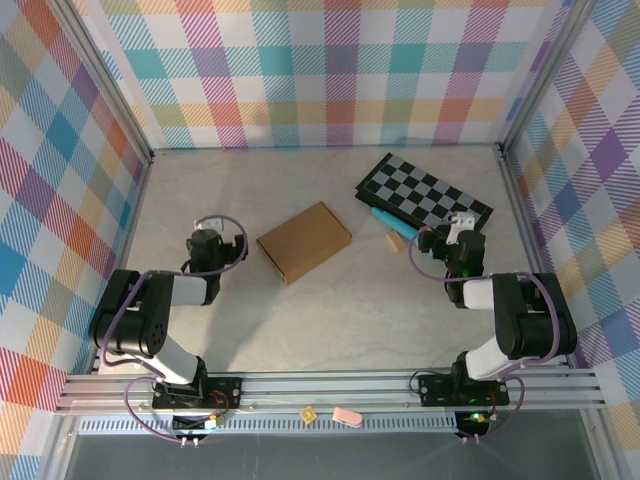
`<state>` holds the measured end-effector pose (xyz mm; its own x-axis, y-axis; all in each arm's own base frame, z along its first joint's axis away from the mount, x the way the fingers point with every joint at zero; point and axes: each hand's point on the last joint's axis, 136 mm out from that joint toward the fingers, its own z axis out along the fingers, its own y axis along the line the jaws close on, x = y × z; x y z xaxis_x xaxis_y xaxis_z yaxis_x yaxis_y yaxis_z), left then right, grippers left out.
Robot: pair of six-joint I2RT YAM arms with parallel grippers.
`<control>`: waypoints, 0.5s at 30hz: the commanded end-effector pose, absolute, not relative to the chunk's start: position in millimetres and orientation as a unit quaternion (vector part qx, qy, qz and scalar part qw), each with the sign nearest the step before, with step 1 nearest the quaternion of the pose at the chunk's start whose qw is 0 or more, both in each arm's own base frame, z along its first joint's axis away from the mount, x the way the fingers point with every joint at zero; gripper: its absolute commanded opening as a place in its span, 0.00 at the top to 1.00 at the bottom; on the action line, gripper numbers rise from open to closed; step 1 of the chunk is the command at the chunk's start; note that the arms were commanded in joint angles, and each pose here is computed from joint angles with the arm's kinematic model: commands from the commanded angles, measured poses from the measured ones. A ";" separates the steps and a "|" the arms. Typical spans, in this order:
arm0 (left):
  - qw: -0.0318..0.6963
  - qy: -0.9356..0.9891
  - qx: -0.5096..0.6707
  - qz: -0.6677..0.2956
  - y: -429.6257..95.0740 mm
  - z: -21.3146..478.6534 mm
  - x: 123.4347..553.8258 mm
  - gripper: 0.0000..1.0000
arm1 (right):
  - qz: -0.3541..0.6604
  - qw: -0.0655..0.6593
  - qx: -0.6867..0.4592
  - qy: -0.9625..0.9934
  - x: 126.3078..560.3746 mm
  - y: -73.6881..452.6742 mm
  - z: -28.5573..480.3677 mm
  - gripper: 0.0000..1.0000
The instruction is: Fold the paper box
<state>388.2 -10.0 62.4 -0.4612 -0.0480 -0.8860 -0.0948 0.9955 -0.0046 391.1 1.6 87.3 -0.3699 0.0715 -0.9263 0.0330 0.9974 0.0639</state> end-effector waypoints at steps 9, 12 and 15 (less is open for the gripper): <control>0.549 0.835 -0.020 -0.020 -18.1 80.4 401.2 0.00 | 0.026 0.566 0.028 0.824 395.9 5.1 92.2 0.01; 0.550 0.834 -0.034 -0.025 -11.3 80.7 401.4 0.00 | 0.025 0.566 0.028 0.824 396.4 5.6 92.2 0.01; 0.551 0.833 -0.034 -0.025 -11.3 80.3 401.1 0.00 | 0.024 0.565 0.027 0.824 396.3 6.0 91.9 0.01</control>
<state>402.5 -9.0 85.9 -0.3682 -0.0672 -0.9273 -0.0424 0.9976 -0.0555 391.1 1.7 87.2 -0.3703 0.0710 -0.9262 0.0325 0.9975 0.0635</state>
